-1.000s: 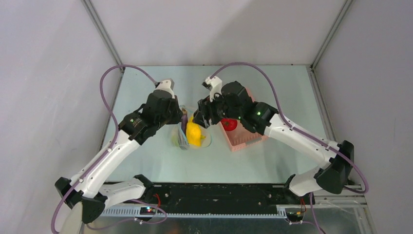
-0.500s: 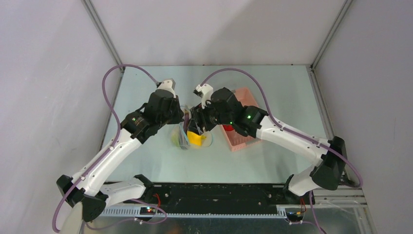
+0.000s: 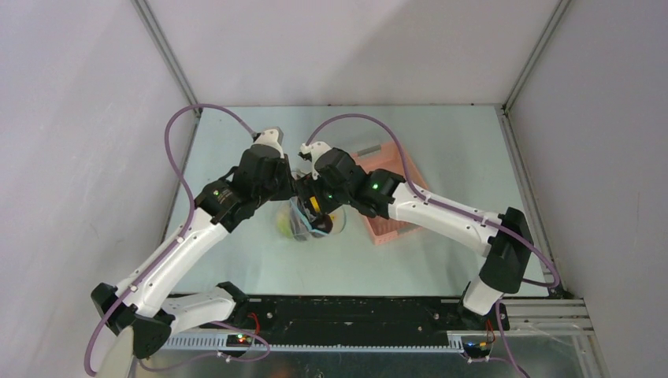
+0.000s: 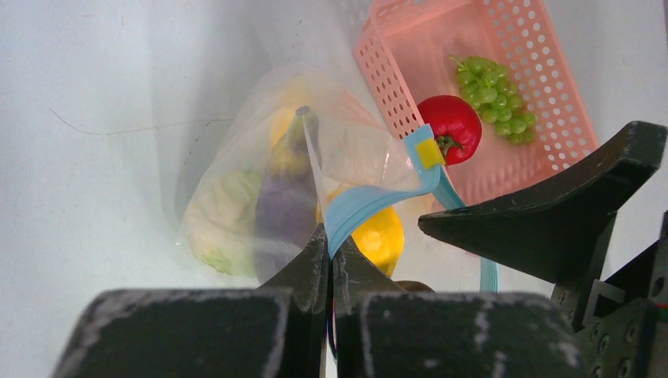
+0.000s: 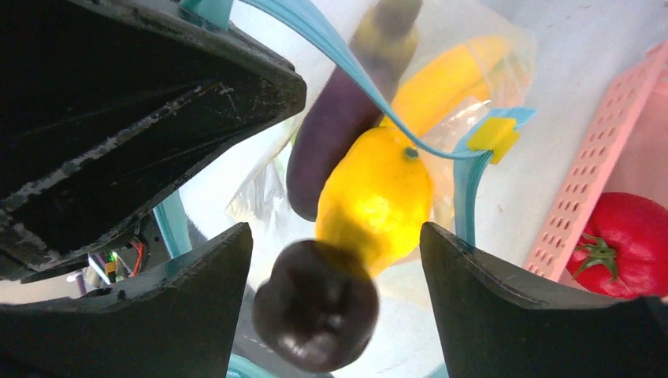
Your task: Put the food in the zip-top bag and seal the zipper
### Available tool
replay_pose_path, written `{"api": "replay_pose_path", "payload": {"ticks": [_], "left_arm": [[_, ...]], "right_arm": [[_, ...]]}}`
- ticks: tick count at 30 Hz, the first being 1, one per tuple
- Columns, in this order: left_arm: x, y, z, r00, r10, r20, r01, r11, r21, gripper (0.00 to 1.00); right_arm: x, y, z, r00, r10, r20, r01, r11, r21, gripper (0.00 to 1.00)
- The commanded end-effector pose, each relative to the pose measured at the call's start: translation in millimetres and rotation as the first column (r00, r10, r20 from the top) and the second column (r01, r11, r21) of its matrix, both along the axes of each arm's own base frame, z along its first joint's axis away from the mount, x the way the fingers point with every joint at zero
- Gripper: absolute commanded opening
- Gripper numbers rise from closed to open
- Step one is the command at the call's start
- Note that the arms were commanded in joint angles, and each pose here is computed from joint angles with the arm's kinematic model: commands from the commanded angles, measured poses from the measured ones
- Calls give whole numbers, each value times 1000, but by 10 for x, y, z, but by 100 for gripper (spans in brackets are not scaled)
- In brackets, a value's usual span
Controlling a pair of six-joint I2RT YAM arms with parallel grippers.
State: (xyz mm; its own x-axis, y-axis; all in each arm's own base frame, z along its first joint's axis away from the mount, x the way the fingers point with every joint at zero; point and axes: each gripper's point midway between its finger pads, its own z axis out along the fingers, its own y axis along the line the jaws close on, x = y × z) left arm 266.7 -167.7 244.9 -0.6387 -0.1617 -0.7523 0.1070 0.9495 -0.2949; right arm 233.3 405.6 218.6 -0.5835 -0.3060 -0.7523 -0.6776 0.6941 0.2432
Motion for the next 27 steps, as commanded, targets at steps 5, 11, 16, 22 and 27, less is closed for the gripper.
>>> {"api": "replay_pose_path", "payload": {"ticks": [5,11,16,22,27], "left_arm": [[39,27,201,998,26,54,-24,999,-37,1],[41,38,209,998,30,56,-28,999,-35,2],[40,44,212,998,32,57,-30,999,-35,2],[38,39,213,998,31,56,-29,999,-38,2],[36,39,219,998,30,57,-28,999,-41,1]], "right_arm": [[13,9,366,996,-26,86,23,999,27,84],[-22,-116,614,990,-52,132,43,996,75,84],[-2,-359,746,976,-123,179,105,989,108,85],[79,-568,533,967,-210,143,201,976,78,81],[194,-590,253,959,-267,100,265,964,35,76]]}}
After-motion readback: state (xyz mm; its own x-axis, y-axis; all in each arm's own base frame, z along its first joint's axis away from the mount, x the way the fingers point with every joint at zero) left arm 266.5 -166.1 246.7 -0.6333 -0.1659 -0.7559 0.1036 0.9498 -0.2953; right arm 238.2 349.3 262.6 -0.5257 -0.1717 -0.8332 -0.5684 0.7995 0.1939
